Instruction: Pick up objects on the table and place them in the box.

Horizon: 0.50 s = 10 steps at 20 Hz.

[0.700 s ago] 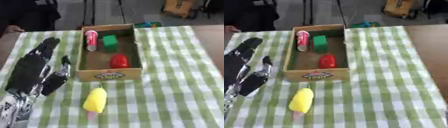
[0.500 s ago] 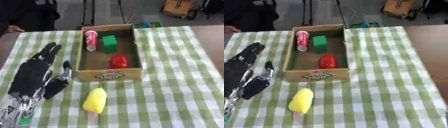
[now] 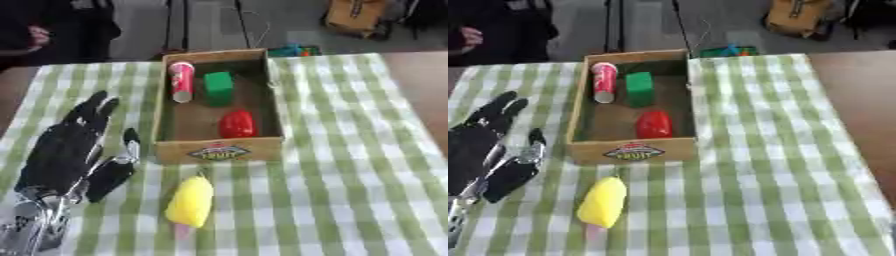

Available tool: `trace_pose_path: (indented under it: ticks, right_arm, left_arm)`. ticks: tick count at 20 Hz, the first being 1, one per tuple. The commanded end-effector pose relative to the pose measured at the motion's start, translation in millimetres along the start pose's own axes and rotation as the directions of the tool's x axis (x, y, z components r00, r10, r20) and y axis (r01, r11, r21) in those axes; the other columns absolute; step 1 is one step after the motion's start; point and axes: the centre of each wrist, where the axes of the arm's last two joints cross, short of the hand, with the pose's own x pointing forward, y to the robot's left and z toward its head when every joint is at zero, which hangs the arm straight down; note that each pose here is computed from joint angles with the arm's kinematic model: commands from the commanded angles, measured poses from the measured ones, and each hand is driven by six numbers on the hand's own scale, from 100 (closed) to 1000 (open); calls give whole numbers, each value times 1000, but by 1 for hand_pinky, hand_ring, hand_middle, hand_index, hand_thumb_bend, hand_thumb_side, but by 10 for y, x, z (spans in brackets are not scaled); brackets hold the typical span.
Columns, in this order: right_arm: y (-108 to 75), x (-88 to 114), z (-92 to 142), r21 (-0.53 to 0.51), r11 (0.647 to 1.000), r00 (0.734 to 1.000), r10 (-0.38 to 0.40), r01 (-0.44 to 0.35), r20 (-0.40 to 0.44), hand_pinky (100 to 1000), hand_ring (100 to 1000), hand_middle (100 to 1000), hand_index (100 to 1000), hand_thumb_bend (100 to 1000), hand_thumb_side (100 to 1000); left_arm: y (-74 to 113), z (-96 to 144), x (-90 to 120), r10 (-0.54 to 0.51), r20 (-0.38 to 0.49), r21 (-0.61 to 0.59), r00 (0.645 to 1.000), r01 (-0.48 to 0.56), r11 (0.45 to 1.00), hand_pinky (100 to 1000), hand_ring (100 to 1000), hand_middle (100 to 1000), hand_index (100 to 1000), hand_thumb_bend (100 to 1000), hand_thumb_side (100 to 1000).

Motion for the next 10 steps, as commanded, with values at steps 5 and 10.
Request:
trace_pose_path:
  ticks: [5,10]
  right_arm:
    - [-1,47,-68,-27,999,999,-21,22,44,422,433,321,455,100,758]
    - [2,48,-71,-26,999,999,-22,23,46,422,434,321,455,100,759]
  left_arm:
    - [8,51,-95,15,-32,157,999,-10,988,554,916,983,1000,100,939]
    - [-52,92,-140,39,-27,177,999,-34,984,791,991,1000,1000,100,986]
